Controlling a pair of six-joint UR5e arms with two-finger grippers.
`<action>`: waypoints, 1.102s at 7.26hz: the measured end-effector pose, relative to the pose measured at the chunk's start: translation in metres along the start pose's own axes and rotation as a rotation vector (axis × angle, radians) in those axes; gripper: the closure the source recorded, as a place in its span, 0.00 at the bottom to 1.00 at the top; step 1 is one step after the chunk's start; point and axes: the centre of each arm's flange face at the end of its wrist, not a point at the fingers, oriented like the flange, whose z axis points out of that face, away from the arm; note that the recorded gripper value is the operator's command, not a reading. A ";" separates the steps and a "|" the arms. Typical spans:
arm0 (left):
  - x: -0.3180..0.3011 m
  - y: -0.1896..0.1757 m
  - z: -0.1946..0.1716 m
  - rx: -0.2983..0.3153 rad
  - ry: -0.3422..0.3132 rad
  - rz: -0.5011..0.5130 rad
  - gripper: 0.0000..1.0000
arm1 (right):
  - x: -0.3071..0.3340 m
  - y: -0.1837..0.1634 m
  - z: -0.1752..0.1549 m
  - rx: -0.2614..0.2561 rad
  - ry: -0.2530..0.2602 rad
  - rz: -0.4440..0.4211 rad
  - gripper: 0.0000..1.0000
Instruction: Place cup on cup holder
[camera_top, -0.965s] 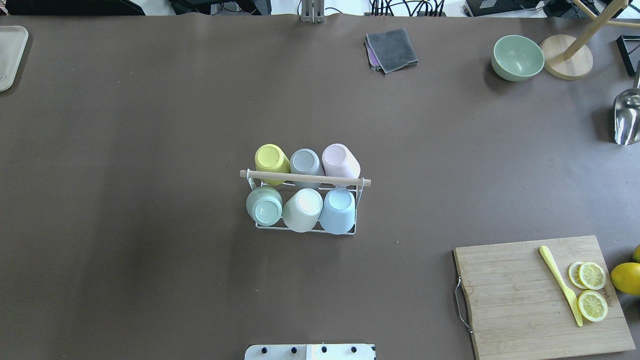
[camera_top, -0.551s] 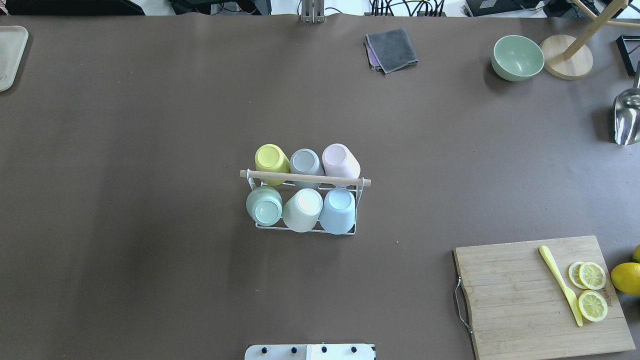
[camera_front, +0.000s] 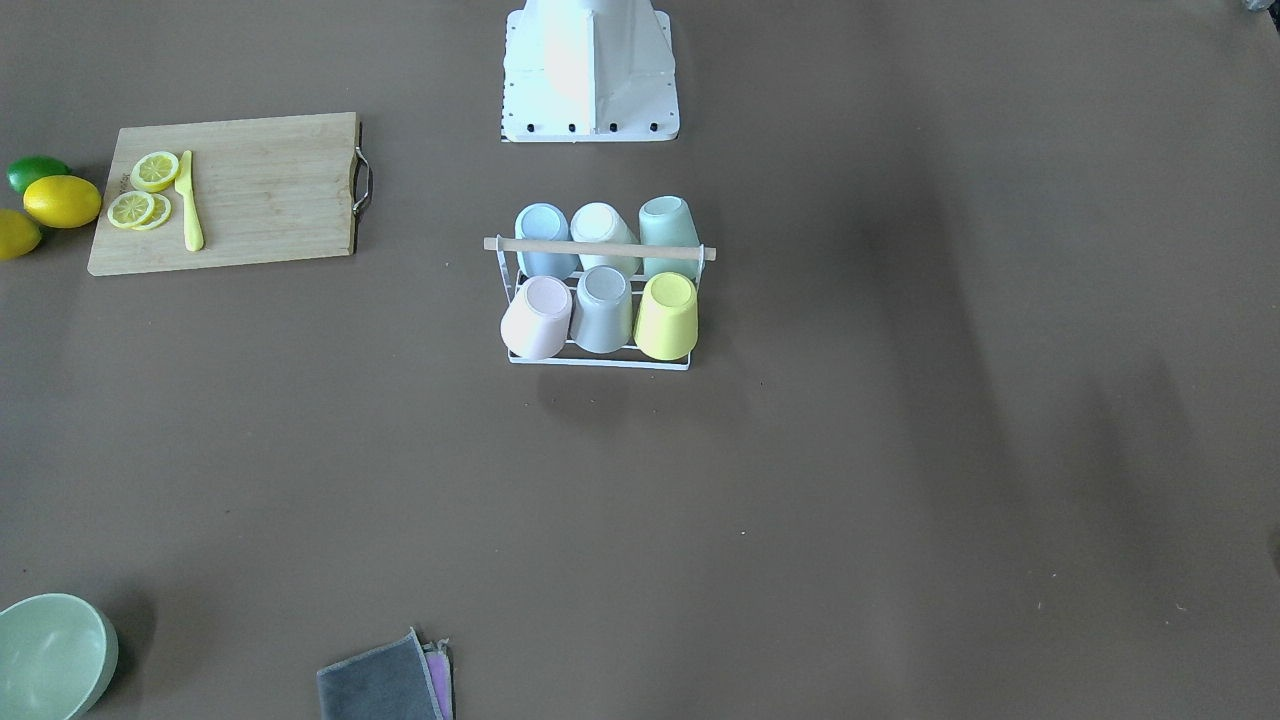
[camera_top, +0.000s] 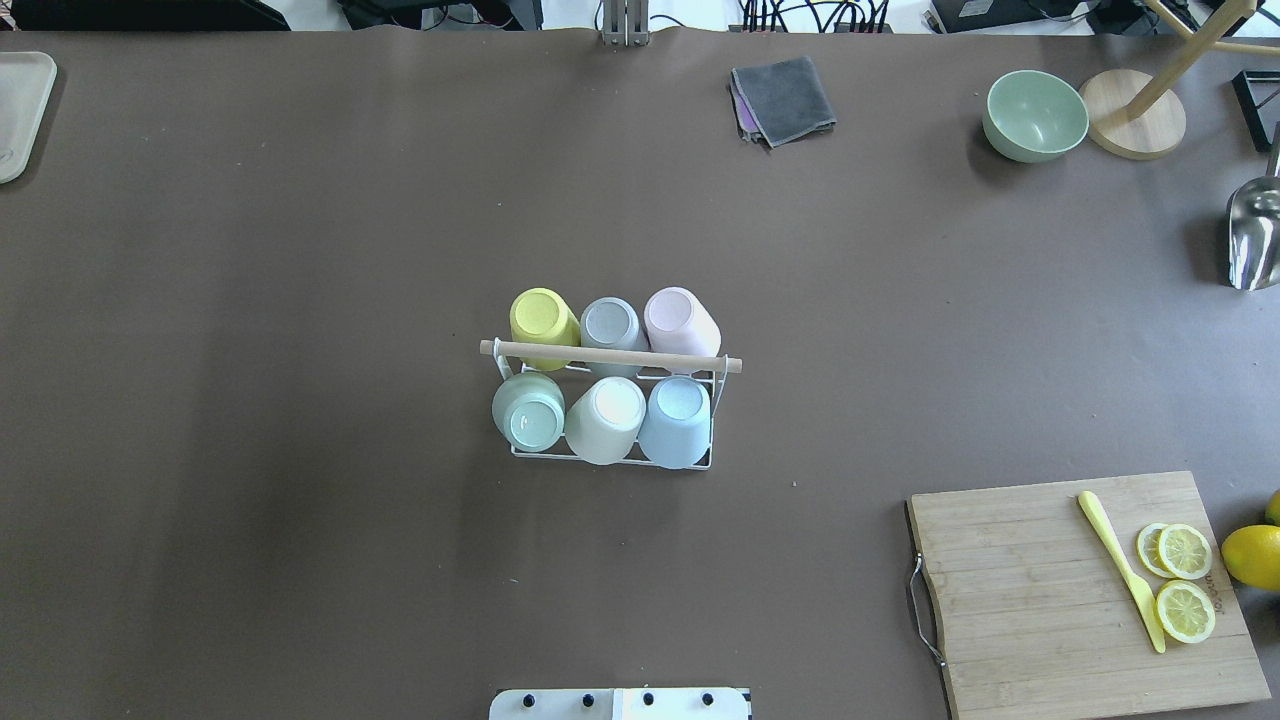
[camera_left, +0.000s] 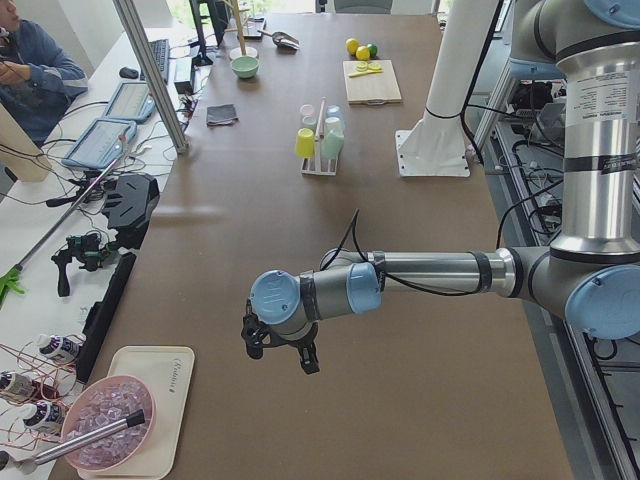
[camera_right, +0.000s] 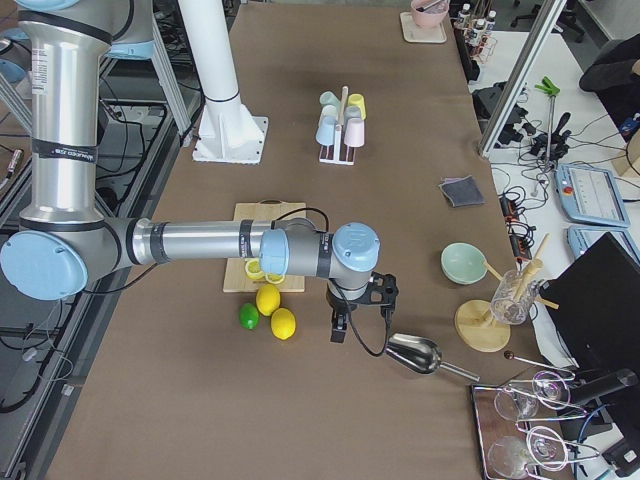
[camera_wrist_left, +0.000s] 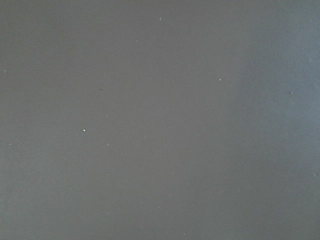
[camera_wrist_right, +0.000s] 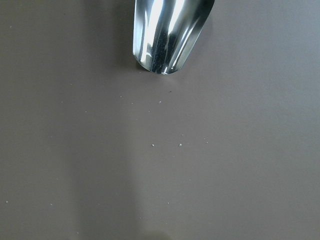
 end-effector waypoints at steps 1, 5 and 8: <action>0.000 0.000 0.000 0.000 0.000 -0.001 0.02 | 0.000 0.000 0.000 -0.001 0.000 0.001 0.00; -0.001 0.000 0.001 -0.001 -0.001 -0.002 0.02 | 0.001 0.000 0.001 -0.003 -0.001 0.004 0.00; 0.002 -0.003 -0.002 0.008 -0.009 0.015 0.02 | 0.001 0.000 0.001 -0.003 0.000 0.006 0.00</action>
